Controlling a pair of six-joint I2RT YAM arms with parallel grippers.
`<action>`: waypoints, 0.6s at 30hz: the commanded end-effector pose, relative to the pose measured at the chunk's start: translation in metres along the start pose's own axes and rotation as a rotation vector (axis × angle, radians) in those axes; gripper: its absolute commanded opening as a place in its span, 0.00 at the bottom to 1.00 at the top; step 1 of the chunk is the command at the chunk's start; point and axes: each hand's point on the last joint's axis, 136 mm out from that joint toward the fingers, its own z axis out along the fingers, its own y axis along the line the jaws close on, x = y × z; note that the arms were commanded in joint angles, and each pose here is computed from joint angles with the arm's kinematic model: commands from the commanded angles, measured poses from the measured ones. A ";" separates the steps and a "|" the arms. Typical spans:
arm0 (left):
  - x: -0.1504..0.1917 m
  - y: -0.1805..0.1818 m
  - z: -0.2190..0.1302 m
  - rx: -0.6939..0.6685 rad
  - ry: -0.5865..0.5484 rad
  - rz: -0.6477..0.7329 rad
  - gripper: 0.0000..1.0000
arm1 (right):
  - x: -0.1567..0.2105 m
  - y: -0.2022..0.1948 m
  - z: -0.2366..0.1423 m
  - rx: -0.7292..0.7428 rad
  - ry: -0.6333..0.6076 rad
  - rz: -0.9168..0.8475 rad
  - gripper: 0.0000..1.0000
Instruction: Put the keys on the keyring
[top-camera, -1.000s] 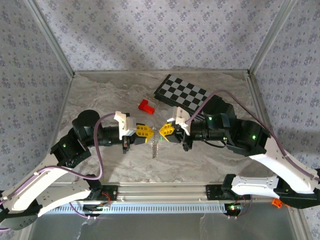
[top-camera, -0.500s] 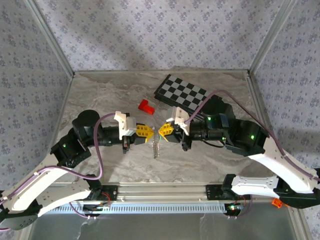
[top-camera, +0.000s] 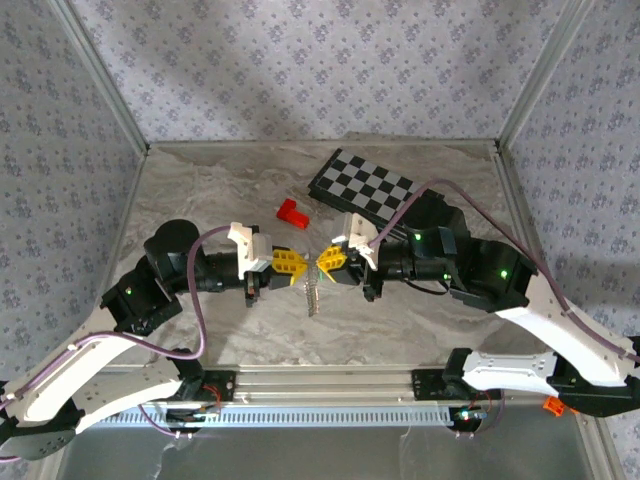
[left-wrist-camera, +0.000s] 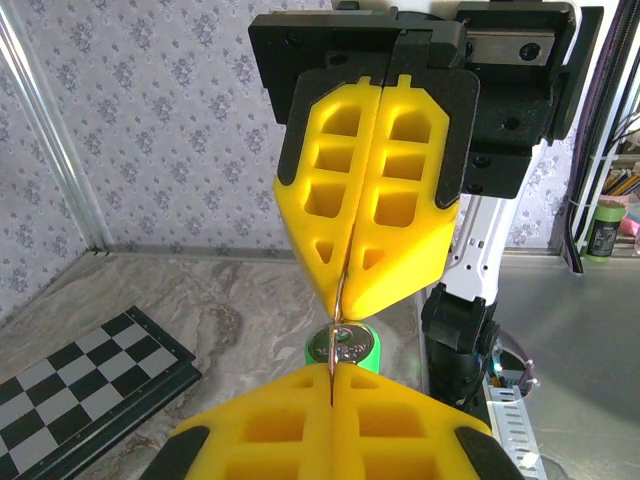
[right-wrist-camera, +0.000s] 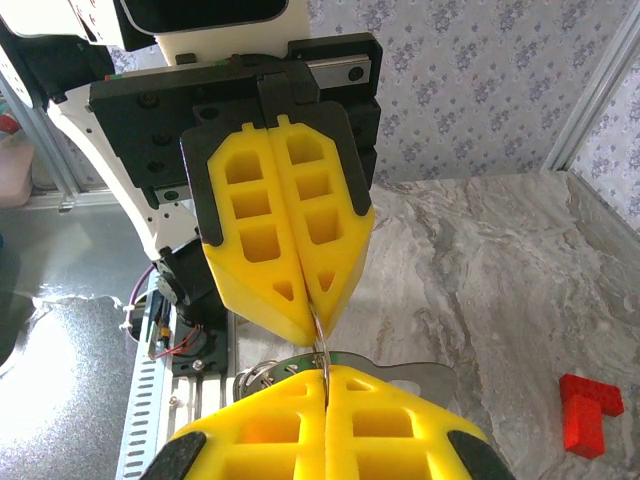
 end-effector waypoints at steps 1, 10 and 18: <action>-0.016 -0.004 0.000 0.019 -0.060 0.027 0.00 | -0.002 0.000 0.004 -0.011 -0.016 0.003 0.00; -0.016 -0.004 0.000 0.022 -0.059 0.025 0.00 | -0.002 0.000 0.005 -0.011 -0.015 0.000 0.00; -0.015 -0.004 0.000 0.020 -0.058 0.025 0.00 | -0.002 -0.001 0.005 -0.011 -0.014 -0.003 0.00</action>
